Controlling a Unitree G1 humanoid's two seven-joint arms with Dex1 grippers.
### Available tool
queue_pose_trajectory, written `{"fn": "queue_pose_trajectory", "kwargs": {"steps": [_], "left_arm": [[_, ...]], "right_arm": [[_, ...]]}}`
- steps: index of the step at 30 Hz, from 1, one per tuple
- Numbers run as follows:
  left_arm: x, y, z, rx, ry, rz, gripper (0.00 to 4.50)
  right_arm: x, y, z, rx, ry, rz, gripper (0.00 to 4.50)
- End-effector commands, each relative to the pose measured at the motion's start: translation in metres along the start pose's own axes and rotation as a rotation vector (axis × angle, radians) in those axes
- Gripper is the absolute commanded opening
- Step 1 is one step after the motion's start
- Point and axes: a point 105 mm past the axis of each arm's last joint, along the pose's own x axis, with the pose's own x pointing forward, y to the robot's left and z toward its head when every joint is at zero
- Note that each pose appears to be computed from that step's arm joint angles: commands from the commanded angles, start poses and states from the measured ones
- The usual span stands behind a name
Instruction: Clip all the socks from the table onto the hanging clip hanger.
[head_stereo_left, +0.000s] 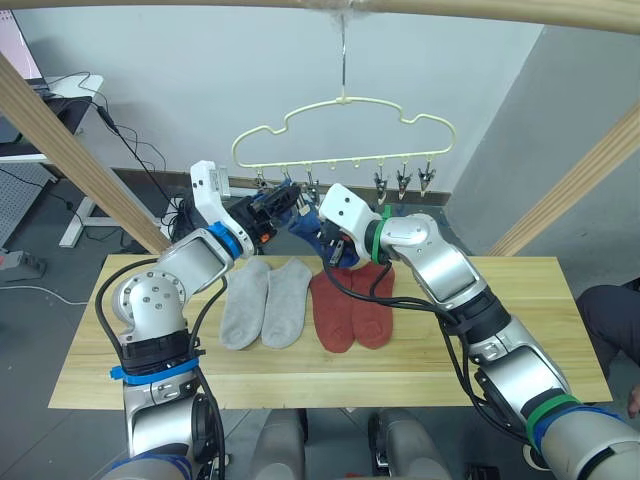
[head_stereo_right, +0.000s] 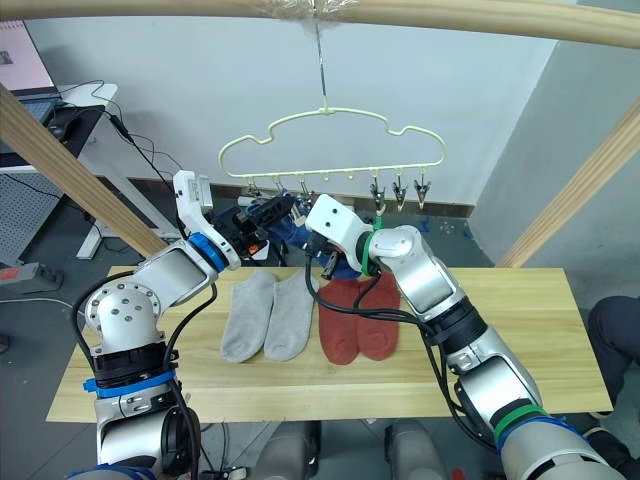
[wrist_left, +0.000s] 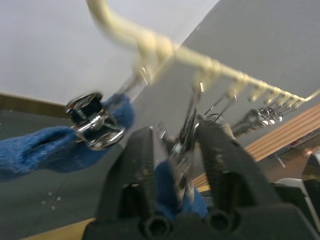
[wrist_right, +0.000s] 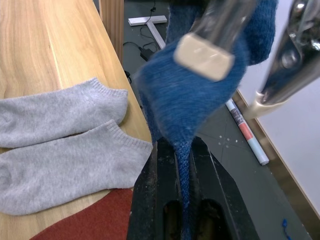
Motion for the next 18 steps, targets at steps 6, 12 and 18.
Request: {"fn": "queue_pose_trajectory", "kwargs": {"steps": [6,12,18], "left_arm": [[-0.008,-0.011,0.01,0.067,-0.015,-0.034,4.48],[-0.015,-0.006,0.009,0.135,0.041,-0.019,4.5],[-0.022,-0.003,0.002,0.209,0.091,-0.022,4.5]], "right_arm": [[0.0,-0.002,0.018,0.055,-0.082,-0.01,0.0],[-0.001,0.0,0.012,0.172,-0.102,-0.006,1.88],[-0.014,0.002,-0.016,0.263,-0.068,-0.044,4.01]]}}
